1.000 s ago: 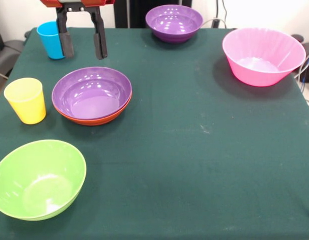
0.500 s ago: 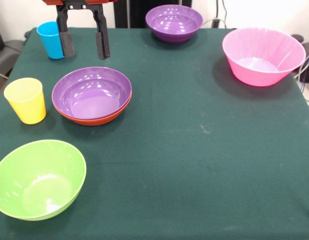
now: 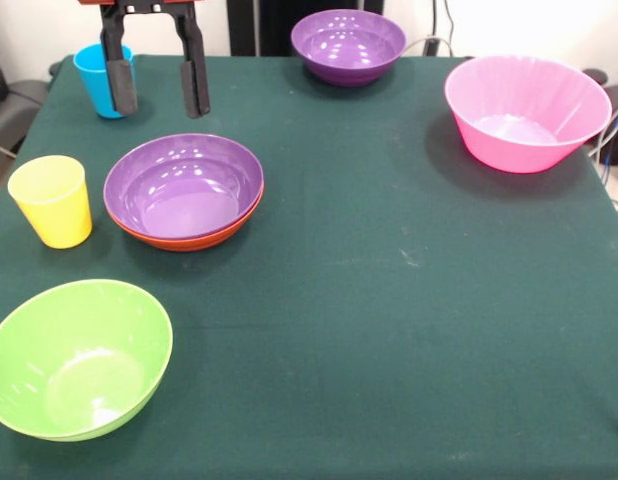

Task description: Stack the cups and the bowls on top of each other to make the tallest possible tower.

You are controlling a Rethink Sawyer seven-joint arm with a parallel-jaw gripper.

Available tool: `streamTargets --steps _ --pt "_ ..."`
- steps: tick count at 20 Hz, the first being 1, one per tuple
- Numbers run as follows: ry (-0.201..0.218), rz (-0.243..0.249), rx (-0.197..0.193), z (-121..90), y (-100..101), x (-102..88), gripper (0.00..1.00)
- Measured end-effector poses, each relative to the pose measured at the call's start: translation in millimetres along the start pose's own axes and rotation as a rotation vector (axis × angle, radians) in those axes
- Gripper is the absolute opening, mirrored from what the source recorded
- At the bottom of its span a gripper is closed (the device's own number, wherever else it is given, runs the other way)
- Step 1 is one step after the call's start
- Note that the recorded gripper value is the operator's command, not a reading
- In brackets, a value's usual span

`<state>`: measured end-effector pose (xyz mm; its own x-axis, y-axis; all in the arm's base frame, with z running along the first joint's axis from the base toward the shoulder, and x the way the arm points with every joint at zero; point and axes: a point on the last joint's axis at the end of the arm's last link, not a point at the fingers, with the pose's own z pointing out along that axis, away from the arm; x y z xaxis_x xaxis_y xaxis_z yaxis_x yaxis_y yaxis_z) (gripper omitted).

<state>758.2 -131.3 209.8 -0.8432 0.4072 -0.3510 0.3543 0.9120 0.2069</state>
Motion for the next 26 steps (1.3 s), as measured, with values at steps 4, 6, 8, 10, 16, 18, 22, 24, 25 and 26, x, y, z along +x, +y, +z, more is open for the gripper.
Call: streamTargets --steps 4,6,8,10,16,18,22,24,25,26 --pt "-0.015 0.003 -0.001 -1 0 -8.1 1.0" --pt "-0.022 0.007 -0.004 0 0 -12.6 1.0" --pt "-0.024 0.014 -0.007 6 -1 -18.1 1.0" --pt "-0.023 0.019 -0.008 8 -2 -20.5 1.0" --pt "0.004 0.037 -0.008 19 -8 -26.1 1.0" --pt "0.012 0.043 -0.008 23 -10 -27.9 1.0" --pt "0.02 0.057 -0.01 32 -14 -32.8 1.0" --pt "0.024 0.064 -0.012 36 -16 -34.5 1.0" --pt "0.025 0.067 -0.012 39 -17 -35.1 1.0" --pt "0.026 0.071 -0.013 41 -19 -35.9 1.0"
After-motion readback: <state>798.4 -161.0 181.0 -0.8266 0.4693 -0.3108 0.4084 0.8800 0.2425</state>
